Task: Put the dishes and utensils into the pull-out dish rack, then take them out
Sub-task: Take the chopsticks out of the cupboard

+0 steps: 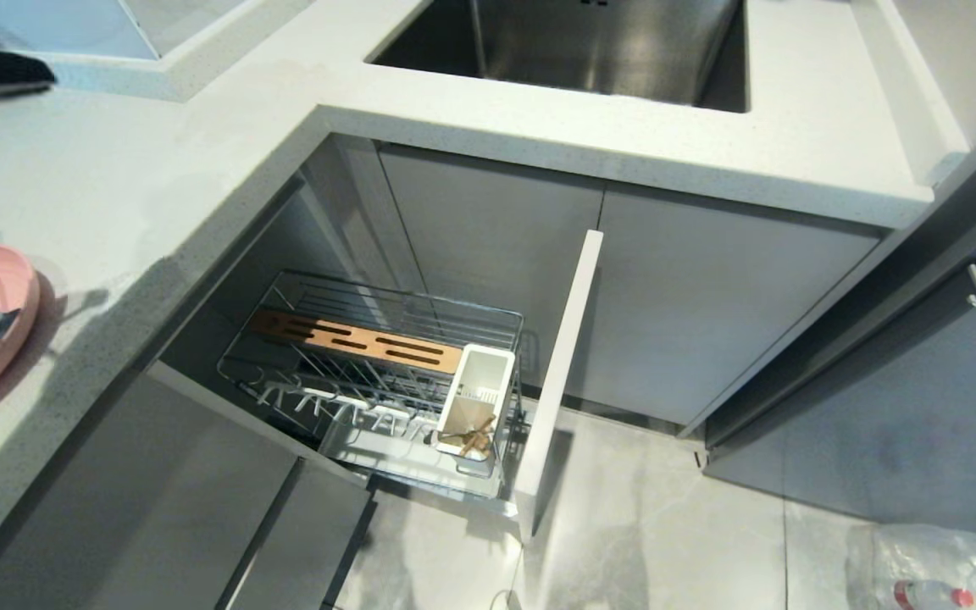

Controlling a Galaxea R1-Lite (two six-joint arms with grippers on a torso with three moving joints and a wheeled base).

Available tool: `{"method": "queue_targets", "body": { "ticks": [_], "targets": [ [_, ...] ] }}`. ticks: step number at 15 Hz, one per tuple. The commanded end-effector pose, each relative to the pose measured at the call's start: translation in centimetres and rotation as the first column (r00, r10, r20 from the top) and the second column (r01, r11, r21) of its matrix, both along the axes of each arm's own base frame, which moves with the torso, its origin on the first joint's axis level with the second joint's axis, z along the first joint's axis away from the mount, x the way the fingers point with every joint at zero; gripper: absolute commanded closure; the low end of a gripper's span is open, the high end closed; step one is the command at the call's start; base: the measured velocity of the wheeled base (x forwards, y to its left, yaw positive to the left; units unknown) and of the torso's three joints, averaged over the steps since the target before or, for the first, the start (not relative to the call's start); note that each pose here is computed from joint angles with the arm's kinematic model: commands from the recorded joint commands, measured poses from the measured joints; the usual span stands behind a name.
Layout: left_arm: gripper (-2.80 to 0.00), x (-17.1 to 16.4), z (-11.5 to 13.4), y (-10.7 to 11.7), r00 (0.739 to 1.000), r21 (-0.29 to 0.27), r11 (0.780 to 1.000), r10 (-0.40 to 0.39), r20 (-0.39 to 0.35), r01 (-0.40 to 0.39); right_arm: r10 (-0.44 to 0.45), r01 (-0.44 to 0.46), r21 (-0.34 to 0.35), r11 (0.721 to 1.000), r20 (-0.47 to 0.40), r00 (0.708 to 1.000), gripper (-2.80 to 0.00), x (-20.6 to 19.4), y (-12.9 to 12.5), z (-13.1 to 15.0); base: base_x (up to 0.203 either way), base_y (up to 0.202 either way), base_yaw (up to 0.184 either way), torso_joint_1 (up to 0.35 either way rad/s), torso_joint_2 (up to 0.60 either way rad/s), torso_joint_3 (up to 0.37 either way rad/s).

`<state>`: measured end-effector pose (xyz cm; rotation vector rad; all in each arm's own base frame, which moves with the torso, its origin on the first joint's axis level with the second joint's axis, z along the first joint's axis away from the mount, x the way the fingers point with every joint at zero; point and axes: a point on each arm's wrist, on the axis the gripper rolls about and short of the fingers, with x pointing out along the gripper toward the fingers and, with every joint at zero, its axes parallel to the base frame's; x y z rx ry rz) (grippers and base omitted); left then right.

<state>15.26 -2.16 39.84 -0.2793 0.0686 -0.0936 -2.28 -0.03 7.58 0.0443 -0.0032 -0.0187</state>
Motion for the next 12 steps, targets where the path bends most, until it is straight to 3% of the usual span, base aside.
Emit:
{"method": "queue_targets", "body": {
  "ticks": [1,4,6,8,10,12],
  "targets": [
    [0.0,2.6,-1.9,-0.9,0.986,0.018,0.993,-0.113,-0.123,0.116,0.0,0.0,0.0,1.0,0.0,1.0,0.0,0.0,0.0,0.0,0.0,0.0,0.0,0.0,0.0,0.0],
    [0.0,5.9,-5.1,-2.4,0.92,0.039,0.972,-0.206,-0.333,0.232,0.0,0.0,0.0,1.0,0.0,1.0,0.0,0.0,0.0,0.0,0.0,0.0,0.0,0.0,0.0,0.0],
    [0.0,8.6,-7.7,-4.3,0.841,0.037,0.955,-0.24,-0.485,0.293,-0.001,0.001,0.0,1.0,0.0,1.0,0.0,0.0,0.0,0.0,0.0,0.0,0.0,0.0,0.0,0.0],
    [0.0,10.0,-10.1,-6.6,0.711,0.026,0.932,-0.258,-0.654,0.362,0.0,0.0,0.0,1.0,0.0,1.0,0.0,0.0,0.0,0.0,0.0,0.0,0.0,0.0,0.0,0.0],
    [0.0,10.9,-11.8,-9.0,0.577,-0.001,0.913,-0.257,-0.775,0.407,-0.001,0.001,0.0,1.0,0.0,1.0,0.0,0.0,0.0,0.0,0.0,0.0,0.0,0.0,0.0,0.0],
    [0.0,11.9,-12.9,-11.1,0.479,-0.041,0.921,-0.239,-0.845,0.388,0.0,0.0,0.0,1.0,0.0,1.0,0.0,0.0,0.0,0.0,0.0,0.0,0.0,0.0,0.0,0.0]
  ]
}}
